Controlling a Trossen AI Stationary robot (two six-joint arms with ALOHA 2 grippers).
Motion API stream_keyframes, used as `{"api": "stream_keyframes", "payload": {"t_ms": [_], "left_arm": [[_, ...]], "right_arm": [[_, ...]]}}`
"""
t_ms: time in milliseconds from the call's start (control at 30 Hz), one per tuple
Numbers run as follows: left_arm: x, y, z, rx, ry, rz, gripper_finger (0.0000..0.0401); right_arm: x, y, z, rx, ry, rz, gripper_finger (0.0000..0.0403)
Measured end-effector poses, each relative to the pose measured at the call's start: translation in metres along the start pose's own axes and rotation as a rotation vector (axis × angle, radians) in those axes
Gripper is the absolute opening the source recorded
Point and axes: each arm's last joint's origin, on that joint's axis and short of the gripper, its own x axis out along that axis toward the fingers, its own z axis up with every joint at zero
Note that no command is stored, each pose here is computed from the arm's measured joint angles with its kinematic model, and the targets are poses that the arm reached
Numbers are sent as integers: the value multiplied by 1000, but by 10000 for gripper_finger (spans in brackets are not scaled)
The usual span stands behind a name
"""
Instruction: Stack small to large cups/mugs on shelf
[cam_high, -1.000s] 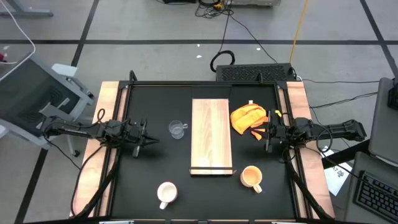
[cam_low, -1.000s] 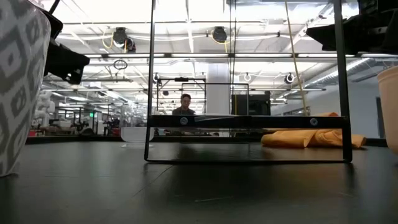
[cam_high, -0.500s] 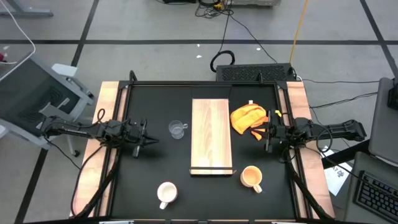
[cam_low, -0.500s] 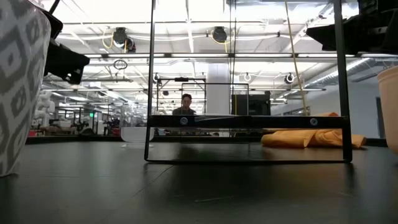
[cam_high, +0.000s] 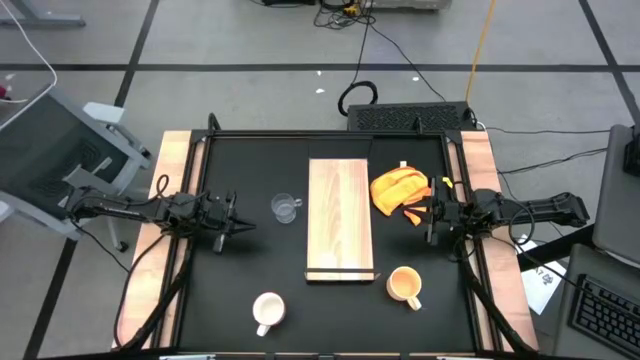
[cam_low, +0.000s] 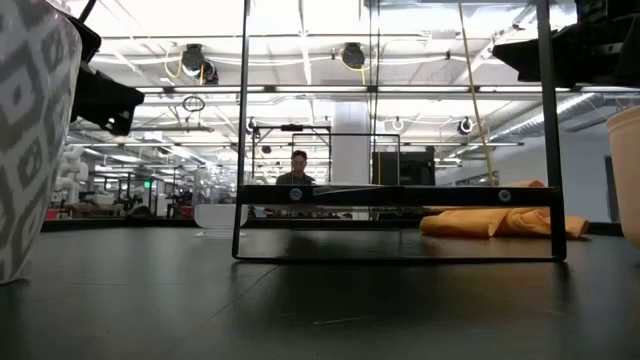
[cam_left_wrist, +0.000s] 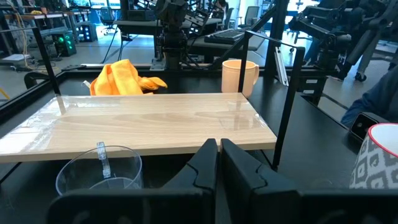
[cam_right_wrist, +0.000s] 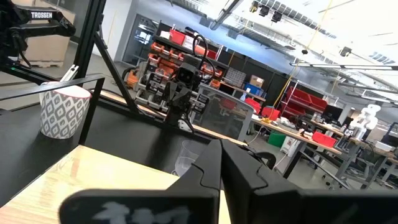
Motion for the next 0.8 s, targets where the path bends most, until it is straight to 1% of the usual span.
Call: {"api": "stream_keyframes", "payload": {"t_ms": [567,800], "left_arm": [[0,0,0,0,0,0,21],[0,0,5,2,-53,17,21]], "right_arm": [[0,0,0,0,0,0,0],[0,0,0,0,0,0,0]]}}
